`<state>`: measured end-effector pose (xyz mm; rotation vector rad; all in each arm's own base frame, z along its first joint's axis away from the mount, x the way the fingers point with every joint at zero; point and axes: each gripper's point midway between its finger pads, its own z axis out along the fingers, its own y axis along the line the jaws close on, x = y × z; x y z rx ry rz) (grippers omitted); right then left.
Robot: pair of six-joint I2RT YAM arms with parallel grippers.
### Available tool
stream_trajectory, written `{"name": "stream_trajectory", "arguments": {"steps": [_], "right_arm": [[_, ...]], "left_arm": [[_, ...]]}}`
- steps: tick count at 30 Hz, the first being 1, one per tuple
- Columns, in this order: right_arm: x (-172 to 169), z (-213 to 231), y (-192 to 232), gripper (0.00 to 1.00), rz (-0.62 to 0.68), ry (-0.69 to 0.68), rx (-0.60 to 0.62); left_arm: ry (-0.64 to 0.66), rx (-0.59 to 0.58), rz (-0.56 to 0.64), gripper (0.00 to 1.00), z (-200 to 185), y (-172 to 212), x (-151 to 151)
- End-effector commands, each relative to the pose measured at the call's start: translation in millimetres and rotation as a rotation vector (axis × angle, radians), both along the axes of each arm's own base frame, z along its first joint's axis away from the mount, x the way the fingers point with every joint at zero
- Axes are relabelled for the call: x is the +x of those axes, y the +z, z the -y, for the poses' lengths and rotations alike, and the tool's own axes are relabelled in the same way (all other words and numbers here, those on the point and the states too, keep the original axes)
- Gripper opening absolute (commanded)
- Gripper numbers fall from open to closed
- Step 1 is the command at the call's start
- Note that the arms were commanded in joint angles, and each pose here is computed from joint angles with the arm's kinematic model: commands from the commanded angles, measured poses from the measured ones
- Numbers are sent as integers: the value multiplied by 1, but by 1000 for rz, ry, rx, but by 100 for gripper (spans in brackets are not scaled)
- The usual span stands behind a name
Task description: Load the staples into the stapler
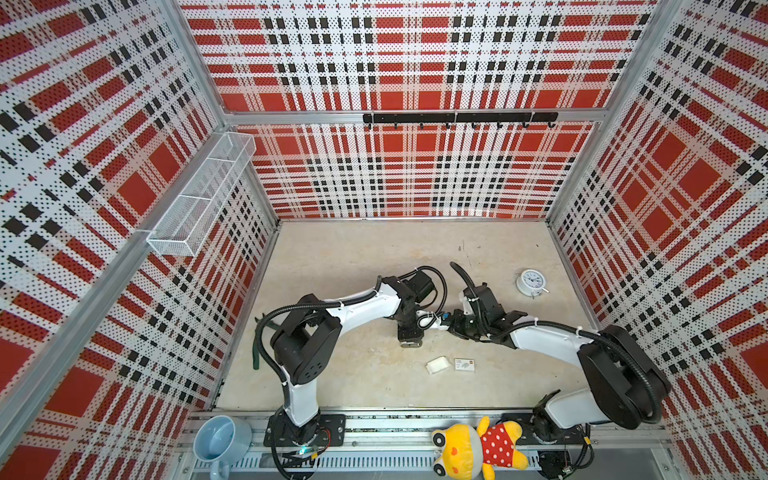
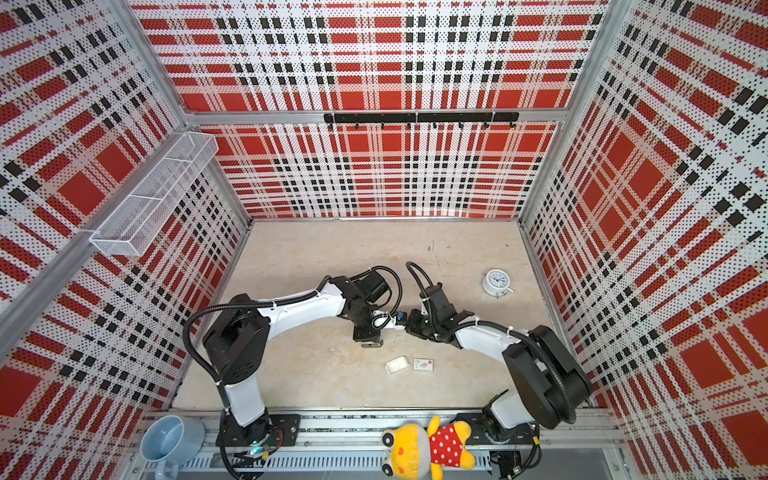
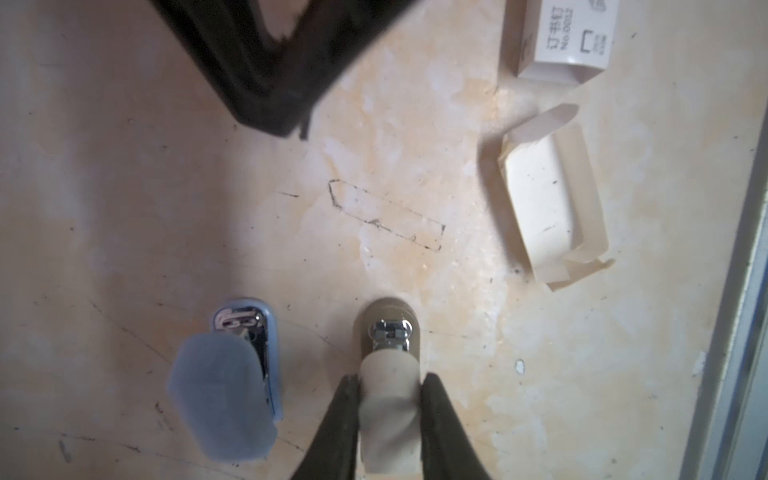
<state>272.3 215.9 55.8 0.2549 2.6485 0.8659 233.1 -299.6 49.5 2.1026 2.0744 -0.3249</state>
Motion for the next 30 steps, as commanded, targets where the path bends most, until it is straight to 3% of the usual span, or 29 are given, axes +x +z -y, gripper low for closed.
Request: {"name": "stream_trajectory", "arguments": {"steps": [1,11,30], "right_arm": [[1,22,8,15,20,-23,-53],[-4,55,30,15,61,-60,-80],[-13,70,31,14,71,-79,-75]], "left_arm": [[0,74,1,18,-6,-13,-2],[-21,168,23,18,-3,-28,-2],[-49,320,60,17,-6,-59,-4]]}}
